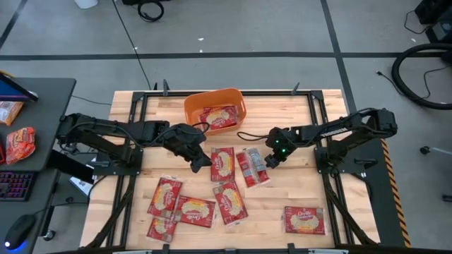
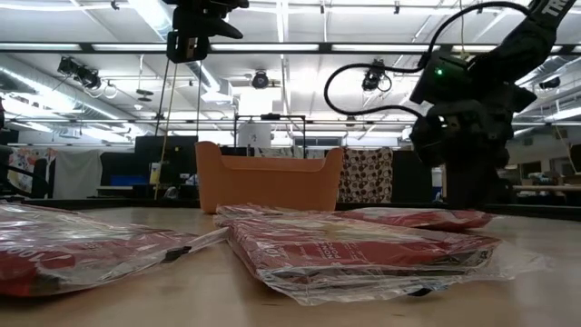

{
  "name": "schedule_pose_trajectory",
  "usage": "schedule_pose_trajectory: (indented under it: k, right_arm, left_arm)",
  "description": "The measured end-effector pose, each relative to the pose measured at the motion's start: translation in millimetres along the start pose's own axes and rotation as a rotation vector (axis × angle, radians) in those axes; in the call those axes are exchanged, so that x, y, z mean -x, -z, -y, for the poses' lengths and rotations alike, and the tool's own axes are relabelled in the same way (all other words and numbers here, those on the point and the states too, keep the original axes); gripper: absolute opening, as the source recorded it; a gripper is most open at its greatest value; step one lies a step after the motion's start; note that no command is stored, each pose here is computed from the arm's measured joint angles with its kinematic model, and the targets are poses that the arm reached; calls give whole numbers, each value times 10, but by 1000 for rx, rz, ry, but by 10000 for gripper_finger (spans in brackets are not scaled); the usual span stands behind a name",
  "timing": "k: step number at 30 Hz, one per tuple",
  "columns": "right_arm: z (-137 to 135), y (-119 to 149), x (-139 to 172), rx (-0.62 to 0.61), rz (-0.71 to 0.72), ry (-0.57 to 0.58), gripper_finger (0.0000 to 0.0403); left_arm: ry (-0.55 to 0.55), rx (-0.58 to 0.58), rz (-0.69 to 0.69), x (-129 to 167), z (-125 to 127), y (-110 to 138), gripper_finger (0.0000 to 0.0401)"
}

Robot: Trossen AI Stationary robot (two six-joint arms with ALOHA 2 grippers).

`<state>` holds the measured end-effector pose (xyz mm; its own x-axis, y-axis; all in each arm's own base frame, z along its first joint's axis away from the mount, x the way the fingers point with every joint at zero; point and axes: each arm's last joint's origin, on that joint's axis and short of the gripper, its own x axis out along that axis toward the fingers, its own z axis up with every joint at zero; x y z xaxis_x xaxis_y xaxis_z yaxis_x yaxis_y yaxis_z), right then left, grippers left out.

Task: Sort popcorn bags into baskets
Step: Put the red popcorn bag into the orange bin

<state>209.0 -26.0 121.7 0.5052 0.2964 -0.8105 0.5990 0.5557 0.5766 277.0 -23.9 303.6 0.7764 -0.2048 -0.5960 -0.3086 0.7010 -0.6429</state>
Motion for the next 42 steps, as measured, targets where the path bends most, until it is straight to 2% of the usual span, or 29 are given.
schedule_pose_trajectory:
  k: [5, 11, 14, 17, 23, 28, 37, 42]
  right_arm:
    - [-4, -6, -83, 4, -27, -14, 108]
    - [-40, -17, -95, 3, -8, -45, 110]
    - [-63, -28, -102, 17, 12, -59, 114]
    - [-79, -39, -102, 27, 30, -68, 119]
    - [-117, -69, -99, 47, 64, -100, 123]
    - [-119, -70, -99, 48, 73, -94, 123]
    - [-145, -56, -101, -15, 34, -138, 122]
    - [-145, -16, -120, -43, 49, -81, 122]
  left_arm:
    - [0, 4, 0, 0, 0, 0, 156]
    - [-1, 2, 4, 0, 0, -2, 156]
    - [-42, -3, 45, -8, -10, -12, 156]
    - [-104, -56, 67, -92, -19, 10, 156]
    - [-210, -210, -37, -547, -84, 184, 156]
    - [-333, -296, -92, -997, -271, 298, 156]
    - [-309, -287, -40, -1639, -546, 330, 156]
    - [-280, -280, 10, -1823, -632, 319, 156]
